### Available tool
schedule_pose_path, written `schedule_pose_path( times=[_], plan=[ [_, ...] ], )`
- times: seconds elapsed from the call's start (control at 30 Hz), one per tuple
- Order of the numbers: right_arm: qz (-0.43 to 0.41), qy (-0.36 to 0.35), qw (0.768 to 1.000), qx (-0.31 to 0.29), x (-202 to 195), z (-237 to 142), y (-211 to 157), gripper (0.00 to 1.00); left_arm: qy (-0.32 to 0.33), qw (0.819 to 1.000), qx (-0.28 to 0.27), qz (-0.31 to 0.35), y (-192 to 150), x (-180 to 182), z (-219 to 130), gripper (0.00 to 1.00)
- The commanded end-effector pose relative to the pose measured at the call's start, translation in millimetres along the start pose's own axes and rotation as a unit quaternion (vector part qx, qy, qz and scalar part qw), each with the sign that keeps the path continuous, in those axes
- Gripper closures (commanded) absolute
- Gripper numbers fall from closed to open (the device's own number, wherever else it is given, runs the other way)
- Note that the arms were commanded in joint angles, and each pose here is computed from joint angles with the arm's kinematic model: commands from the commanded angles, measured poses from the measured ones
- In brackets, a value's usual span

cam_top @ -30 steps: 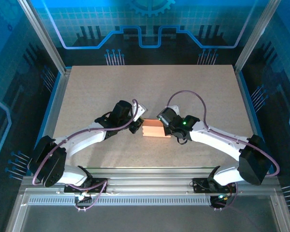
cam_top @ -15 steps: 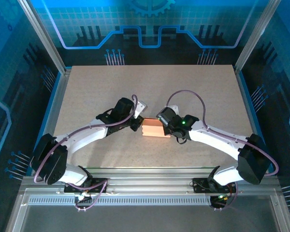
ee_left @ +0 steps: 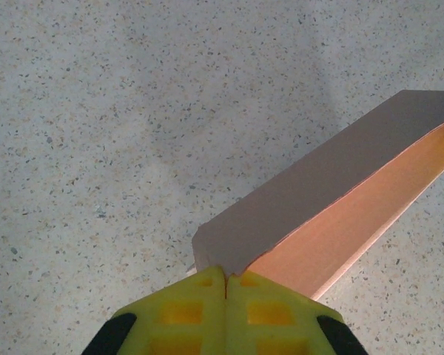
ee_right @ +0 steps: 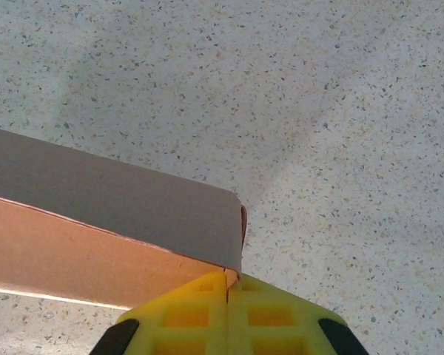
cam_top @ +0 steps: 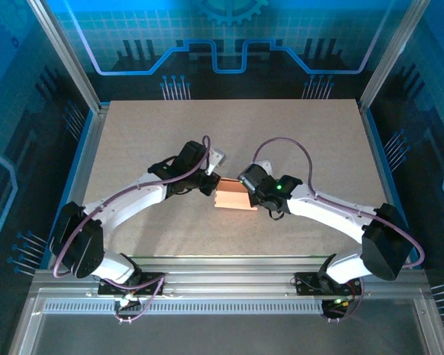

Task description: Fold the paper box

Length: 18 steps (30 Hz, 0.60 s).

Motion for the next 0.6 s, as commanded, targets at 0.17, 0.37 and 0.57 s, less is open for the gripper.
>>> schedule_pose_path(
  times=[0.17,0.37,0.57],
  plan=[
    [-0.009,0.014,1.0,-0.013,11.7,-7.8,6.9,1.0,-0.029,0.999,0.017,-0.006,4.1,-9.8,1.9,1.0],
    [-0.023,0.005,1.0,-0.016,11.7,-7.2,8.6,1.0,-0.034,0.999,0.024,-0.02,7.7,-10.7,0.7,1.0],
    [-0.037,-0.003,0.999,-0.014,12.4,-5.6,7.9,1.0,-0.048,0.997,0.039,-0.043,13.5,-14.3,-0.2,1.0]
  ],
)
Point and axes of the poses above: each hand's point on the last joint's axis, 136 mm out from that joint toward the fingers, its own z axis out along the fingers, its own x axis along the line the jaws close on, y = z × x, the point moved 2 cm from there along -z, back along the fingers, and after that the axes turned 13 degrees about z, right-handed, at the moved point
